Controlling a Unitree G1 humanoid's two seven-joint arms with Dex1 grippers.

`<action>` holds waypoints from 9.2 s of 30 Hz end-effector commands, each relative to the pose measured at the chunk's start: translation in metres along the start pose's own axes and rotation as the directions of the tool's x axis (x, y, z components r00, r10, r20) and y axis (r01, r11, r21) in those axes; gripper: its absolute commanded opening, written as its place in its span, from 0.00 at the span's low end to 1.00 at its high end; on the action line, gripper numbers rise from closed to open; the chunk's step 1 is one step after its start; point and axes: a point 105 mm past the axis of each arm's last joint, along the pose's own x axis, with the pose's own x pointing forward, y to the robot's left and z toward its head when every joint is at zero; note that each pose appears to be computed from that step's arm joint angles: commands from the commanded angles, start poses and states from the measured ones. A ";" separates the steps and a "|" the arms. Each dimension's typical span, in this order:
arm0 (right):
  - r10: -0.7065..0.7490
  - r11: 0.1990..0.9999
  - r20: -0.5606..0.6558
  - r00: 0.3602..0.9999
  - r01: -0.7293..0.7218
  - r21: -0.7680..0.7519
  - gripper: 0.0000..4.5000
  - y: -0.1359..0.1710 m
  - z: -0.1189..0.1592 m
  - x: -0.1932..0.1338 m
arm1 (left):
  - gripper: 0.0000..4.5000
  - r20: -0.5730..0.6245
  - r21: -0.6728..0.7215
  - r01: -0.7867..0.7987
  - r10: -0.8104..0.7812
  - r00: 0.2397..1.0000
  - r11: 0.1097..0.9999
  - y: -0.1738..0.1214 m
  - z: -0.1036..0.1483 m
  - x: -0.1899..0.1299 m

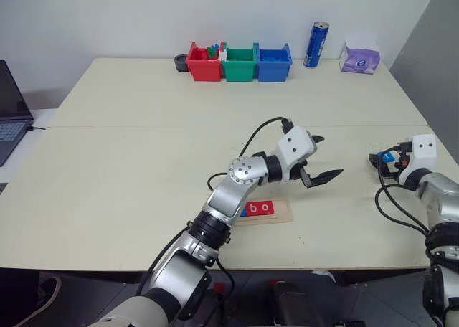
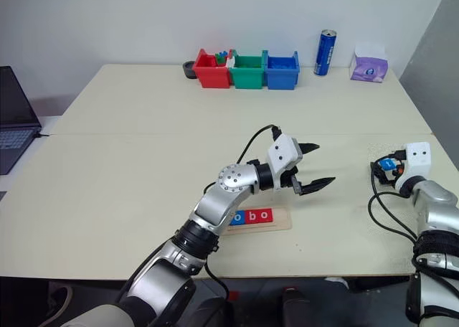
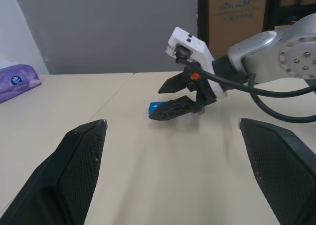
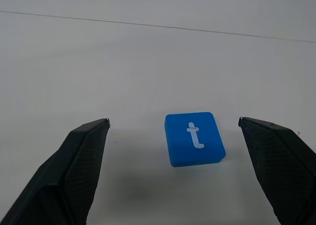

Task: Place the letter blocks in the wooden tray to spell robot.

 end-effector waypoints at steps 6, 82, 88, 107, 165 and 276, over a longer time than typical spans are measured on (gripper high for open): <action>-0.015 0.999 0.004 1.000 0.015 0.042 0.99 -0.018 0.007 0.001 | 1.00 0.042 -0.025 0.039 -0.038 0.998 0.999 -0.005 0.021 -0.004; 0.227 0.966 -0.286 0.931 -0.178 0.188 0.33 0.219 -0.039 -0.111 | 1.00 -0.064 -0.072 0.171 -0.176 0.982 0.983 -0.049 0.004 -0.178; 0.258 0.957 -0.254 0.932 -0.210 0.202 0.79 0.221 -0.032 -0.111 | 1.00 -0.059 -0.053 0.178 -0.181 0.982 0.983 -0.047 0.005 -0.171; 0.765 0.631 0.009 0.644 -0.747 -0.210 0.99 0.167 0.061 -0.118 | 1.00 -0.033 -0.056 0.176 -0.178 0.984 0.983 -0.036 0.001 -0.168; 0.955 0.133 -0.181 0.235 -0.885 -0.446 0.32 0.233 0.026 -0.088 | 1.00 -0.124 0.014 0.190 -0.187 0.975 0.982 -0.006 0.001 -0.203; 0.916 0.157 -0.244 0.320 -0.843 -0.515 0.01 0.228 -0.008 -0.075 | 1.00 -0.098 0.036 0.229 -0.224 0.970 0.973 -0.018 0.000 -0.182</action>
